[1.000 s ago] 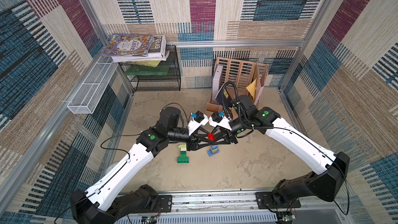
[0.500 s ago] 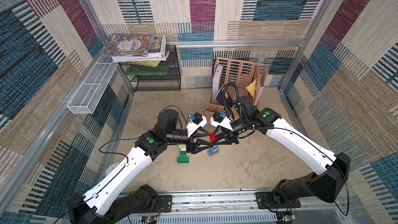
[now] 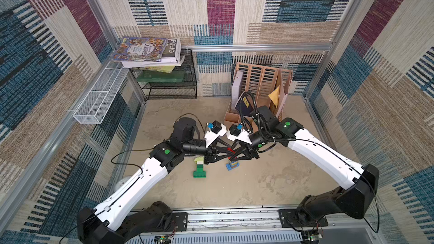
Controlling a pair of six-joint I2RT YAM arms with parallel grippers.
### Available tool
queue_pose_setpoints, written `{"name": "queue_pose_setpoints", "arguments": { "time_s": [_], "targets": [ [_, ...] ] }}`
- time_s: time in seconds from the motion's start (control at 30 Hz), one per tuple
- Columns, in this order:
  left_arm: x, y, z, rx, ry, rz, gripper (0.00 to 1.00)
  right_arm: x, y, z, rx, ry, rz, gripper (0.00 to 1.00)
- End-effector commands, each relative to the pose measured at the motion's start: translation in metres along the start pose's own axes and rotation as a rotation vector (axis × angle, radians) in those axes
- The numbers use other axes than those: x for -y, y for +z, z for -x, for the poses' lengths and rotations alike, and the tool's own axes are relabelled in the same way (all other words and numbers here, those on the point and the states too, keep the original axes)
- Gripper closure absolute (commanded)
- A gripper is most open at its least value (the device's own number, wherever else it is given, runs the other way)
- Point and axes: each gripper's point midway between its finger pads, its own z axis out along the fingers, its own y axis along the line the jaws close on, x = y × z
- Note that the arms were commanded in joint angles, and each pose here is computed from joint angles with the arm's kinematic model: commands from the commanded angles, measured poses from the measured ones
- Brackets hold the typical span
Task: Assemble the number 1 with lego
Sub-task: Pick up the lego brick from the center of the board.
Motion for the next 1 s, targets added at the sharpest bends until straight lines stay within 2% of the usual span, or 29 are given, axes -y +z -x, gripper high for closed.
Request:
{"name": "queue_pose_setpoints", "arguments": {
  "time_s": [0.0,0.13,0.23,0.63,0.8,0.97],
  "targets": [
    [0.006,0.000,0.000,0.000,0.011,-0.035,0.64,0.000,-0.001,0.011,0.034,-0.044,0.004,0.84],
    [0.005,0.000,-0.003,-0.017,0.003,-0.022,0.56,0.001,-0.002,0.011,0.035,-0.042,-0.002,0.84],
    [0.005,-0.002,-0.005,-0.028,-0.005,-0.016,0.55,0.003,-0.002,0.012,0.035,-0.040,-0.011,0.85],
    [0.002,-0.001,-0.010,-0.041,-0.034,-0.009,0.77,0.005,-0.003,0.013,0.043,-0.029,-0.018,0.84],
    [-0.006,-0.002,-0.011,-0.047,-0.071,0.026,0.81,0.010,-0.006,0.014,0.054,-0.016,-0.043,0.75],
    [-0.017,-0.003,-0.013,-0.050,-0.133,0.085,0.85,0.017,-0.016,0.012,0.074,-0.004,-0.094,0.51]
  ]
}}
